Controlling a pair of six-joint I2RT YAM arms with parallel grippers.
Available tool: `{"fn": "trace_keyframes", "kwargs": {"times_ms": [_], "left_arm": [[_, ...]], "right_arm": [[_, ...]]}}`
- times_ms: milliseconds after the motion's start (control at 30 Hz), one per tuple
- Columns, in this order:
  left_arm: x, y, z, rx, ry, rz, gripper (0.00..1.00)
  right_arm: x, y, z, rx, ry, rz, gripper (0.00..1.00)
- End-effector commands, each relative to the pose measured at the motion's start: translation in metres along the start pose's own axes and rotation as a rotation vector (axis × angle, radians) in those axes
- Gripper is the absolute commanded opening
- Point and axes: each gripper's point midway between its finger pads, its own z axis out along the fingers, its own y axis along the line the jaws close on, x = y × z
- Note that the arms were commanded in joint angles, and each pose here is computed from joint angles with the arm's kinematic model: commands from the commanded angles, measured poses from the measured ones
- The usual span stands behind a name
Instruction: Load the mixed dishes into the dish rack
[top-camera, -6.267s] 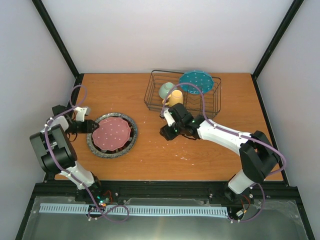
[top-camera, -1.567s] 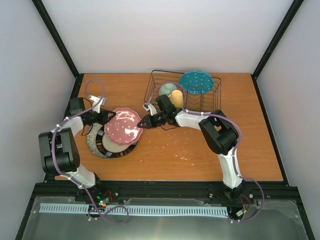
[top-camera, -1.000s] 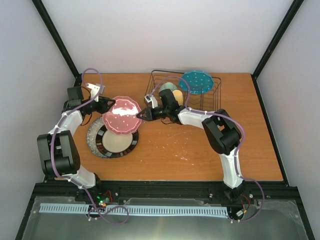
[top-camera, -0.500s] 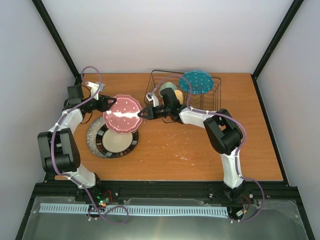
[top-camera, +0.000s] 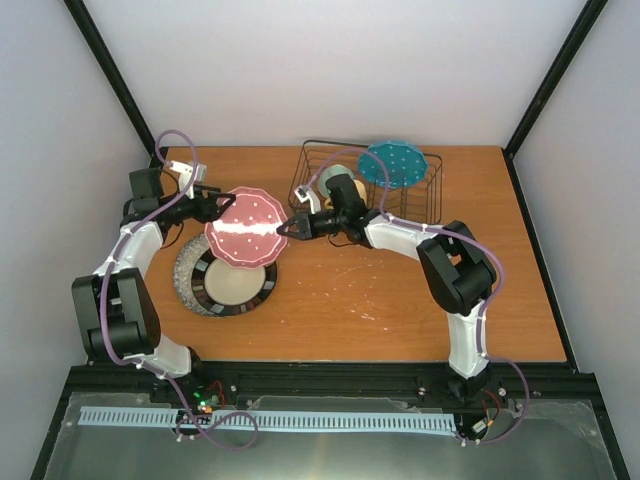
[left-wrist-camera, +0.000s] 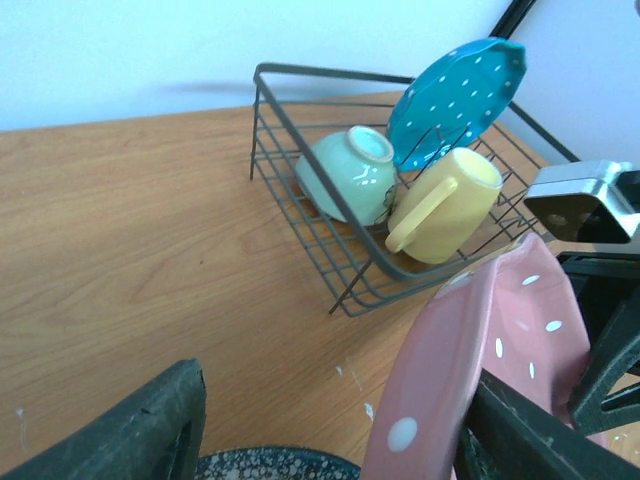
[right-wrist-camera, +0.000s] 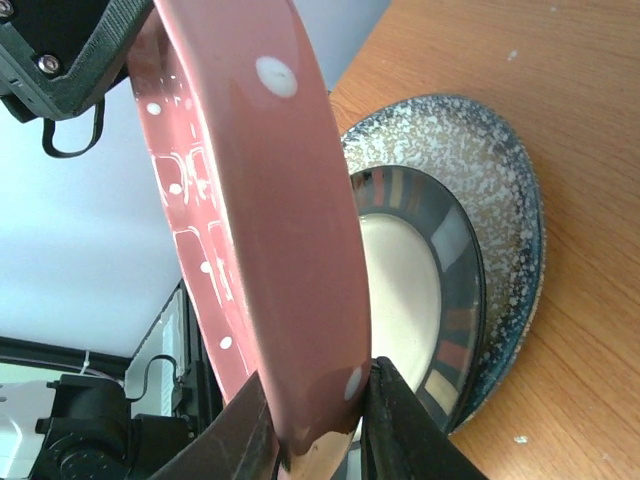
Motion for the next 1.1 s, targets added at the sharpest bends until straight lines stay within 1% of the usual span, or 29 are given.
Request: {"fn": "trace_keyframes", "kwargs": {"times_ms": [0,67,100,133,167,200,300,467,600,667,900,1067], "left_arm": [[-0.048,-0.005,-0.019,-0.038,-0.127,0.111,0.66],[-0.056,-0.006,-0.022,-0.050,-0.137,0.120,0.83],[-0.059,-0.007,-0.023,-0.055,-0.142,0.129,0.86],[-0.063,-0.008,-0.025,-0.059,-0.147,0.140,0.87],[-0.066,-0.009,-0.026,-0.058,-0.151,0.147,0.95],[-0.070,-0.011,-0.028,-0.059,-0.157,0.158,0.99],[-0.079,-0.012,-0.031,-0.063,-0.170,0.176,1.00],[-0.087,-0.021,-0.033,-0.019,-0.184,0.173,1.00],[-0.106,-0.040,-0.043,0.043,-0.233,0.202,1.00],[-0.113,-0.045,-0.047,0.048,-0.250,0.222,1.00],[-0.124,-0.029,-0.054,-0.064,-0.259,0.245,1.00],[-0.116,-0.011,-0.051,-0.108,-0.248,0.193,1.00]], "right_arm": [[-0.011,0.076,-0.015,-0.211,0.027,-0.205,0.03],[-0.012,0.077,-0.015,-0.211,0.030,-0.206,0.03],[-0.012,0.077,-0.015,-0.208,0.034,-0.201,0.03],[-0.013,0.077,-0.014,-0.209,0.034,-0.202,0.03],[-0.013,0.077,-0.014,-0.209,0.036,-0.200,0.03],[-0.012,0.076,-0.013,-0.209,0.036,-0.196,0.03],[-0.011,0.071,-0.012,-0.205,0.039,-0.186,0.03],[-0.012,0.065,-0.012,-0.199,0.031,-0.171,0.03],[-0.015,0.061,-0.013,-0.201,0.028,-0.161,0.03],[-0.014,0.060,-0.014,-0.209,0.031,-0.155,0.03],[-0.018,0.060,-0.025,-0.208,-0.001,-0.152,0.03],[-0.036,0.057,-0.033,-0.153,-0.050,-0.146,0.03]]}}
